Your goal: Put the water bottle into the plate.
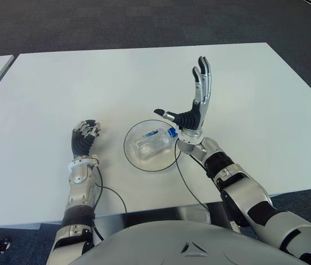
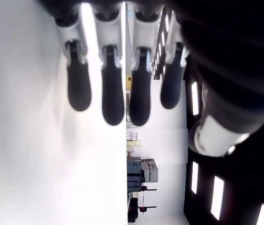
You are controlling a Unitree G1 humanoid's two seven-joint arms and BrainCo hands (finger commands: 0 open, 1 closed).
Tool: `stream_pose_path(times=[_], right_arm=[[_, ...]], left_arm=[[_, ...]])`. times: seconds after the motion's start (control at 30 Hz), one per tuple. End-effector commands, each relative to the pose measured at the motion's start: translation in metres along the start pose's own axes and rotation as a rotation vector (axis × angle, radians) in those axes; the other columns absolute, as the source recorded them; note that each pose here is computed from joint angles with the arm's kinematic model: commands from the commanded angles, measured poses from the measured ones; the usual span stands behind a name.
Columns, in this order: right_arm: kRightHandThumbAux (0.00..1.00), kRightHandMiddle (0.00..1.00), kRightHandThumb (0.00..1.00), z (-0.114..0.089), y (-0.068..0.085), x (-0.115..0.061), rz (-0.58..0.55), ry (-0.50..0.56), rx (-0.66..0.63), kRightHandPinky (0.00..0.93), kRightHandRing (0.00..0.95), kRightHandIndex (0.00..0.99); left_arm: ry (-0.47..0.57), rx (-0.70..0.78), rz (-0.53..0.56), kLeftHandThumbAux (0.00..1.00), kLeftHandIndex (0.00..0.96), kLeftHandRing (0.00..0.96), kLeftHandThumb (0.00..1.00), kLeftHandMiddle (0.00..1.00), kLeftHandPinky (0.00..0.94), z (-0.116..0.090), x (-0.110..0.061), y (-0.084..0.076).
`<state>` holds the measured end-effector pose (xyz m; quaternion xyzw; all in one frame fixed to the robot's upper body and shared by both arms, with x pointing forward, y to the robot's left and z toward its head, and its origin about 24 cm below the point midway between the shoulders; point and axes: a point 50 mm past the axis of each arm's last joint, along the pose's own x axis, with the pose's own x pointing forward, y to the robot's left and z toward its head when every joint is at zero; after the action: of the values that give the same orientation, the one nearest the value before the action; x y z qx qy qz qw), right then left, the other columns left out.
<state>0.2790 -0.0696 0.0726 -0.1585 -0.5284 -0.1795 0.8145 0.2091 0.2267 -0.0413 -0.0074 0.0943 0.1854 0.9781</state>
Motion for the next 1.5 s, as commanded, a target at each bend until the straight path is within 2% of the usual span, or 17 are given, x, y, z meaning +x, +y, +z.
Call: stream_pose_path(times=[0.03,0.1,0.17,0.27,0.43,0.57,0.7,0.83,0.97,1.03,1.2,1.23,1.5], right_arm=[[0.618,0.000,0.098,-0.015,-0.017,-0.013,-0.061,0.247,0.009,0.009,0.000,0.000],[0.640,0.000,0.120,-0.024,-0.027,-0.015,-0.072,0.352,-0.009,0.030,0.000,0.000],[0.667,0.000,0.153,-0.029,-0.031,-0.016,-0.077,0.405,-0.020,0.056,0.000,0.000],[0.727,0.000,0.211,-0.033,-0.030,-0.015,-0.089,0.482,-0.008,0.098,0.000,0.000],[0.797,0.000,0.244,-0.036,-0.031,-0.016,-0.102,0.605,0.042,0.106,0.000,0.000],[0.843,0.000,0.202,-0.042,-0.037,-0.017,-0.082,0.680,0.069,0.102,0.006,0.003],[0.848,0.002,0.147,-0.053,-0.054,-0.019,-0.014,0.729,0.096,0.111,0.020,0.017],[0.847,0.022,0.104,-0.059,-0.061,-0.023,0.042,0.776,0.122,0.146,0.049,0.036],[0.847,0.061,0.123,-0.063,-0.063,-0.026,0.077,0.833,0.164,0.198,0.091,0.066],[0.857,0.091,0.174,-0.064,-0.064,-0.027,0.084,0.862,0.199,0.214,0.114,0.099],[0.896,0.213,0.309,-0.067,-0.064,-0.030,0.091,0.941,0.283,0.282,0.203,0.236],[0.925,0.265,0.333,-0.067,-0.065,-0.030,0.095,0.954,0.292,0.310,0.248,0.284],[0.982,0.349,0.321,-0.068,-0.069,-0.038,0.140,1.035,0.295,0.352,0.322,0.362]], left_arm=[[0.307,0.004,0.002,0.681,0.406,0.498,0.832,0.474,0.485,-0.054,-0.032,0.000],[0.310,0.003,-0.001,0.681,0.408,0.499,0.832,0.474,0.485,-0.054,-0.032,0.000],[0.311,0.004,-0.002,0.681,0.410,0.500,0.833,0.473,0.485,-0.054,-0.032,0.000],[0.314,0.004,-0.001,0.680,0.413,0.500,0.833,0.471,0.484,-0.054,-0.031,0.000],[0.314,-0.001,0.002,0.679,0.417,0.500,0.834,0.469,0.488,-0.054,-0.031,-0.001],[0.314,-0.008,-0.002,0.679,0.417,0.499,0.834,0.470,0.489,-0.054,-0.030,-0.001],[0.315,0.000,-0.010,0.680,0.417,0.500,0.834,0.469,0.487,-0.054,-0.030,-0.001],[0.312,0.015,-0.019,0.680,0.416,0.506,0.833,0.470,0.491,-0.054,-0.030,-0.001],[0.310,0.032,-0.028,0.682,0.408,0.514,0.831,0.475,0.496,-0.055,-0.029,-0.001],[0.312,0.038,-0.031,0.683,0.403,0.516,0.831,0.477,0.495,-0.055,-0.029,-0.001],[0.313,0.050,-0.036,0.684,0.398,0.516,0.829,0.481,0.491,-0.055,-0.028,0.000],[0.312,0.053,-0.037,0.684,0.398,0.520,0.829,0.481,0.495,-0.055,-0.028,0.000],[0.302,0.060,-0.040,0.683,0.405,0.535,0.831,0.477,0.511,-0.053,-0.027,0.000]])
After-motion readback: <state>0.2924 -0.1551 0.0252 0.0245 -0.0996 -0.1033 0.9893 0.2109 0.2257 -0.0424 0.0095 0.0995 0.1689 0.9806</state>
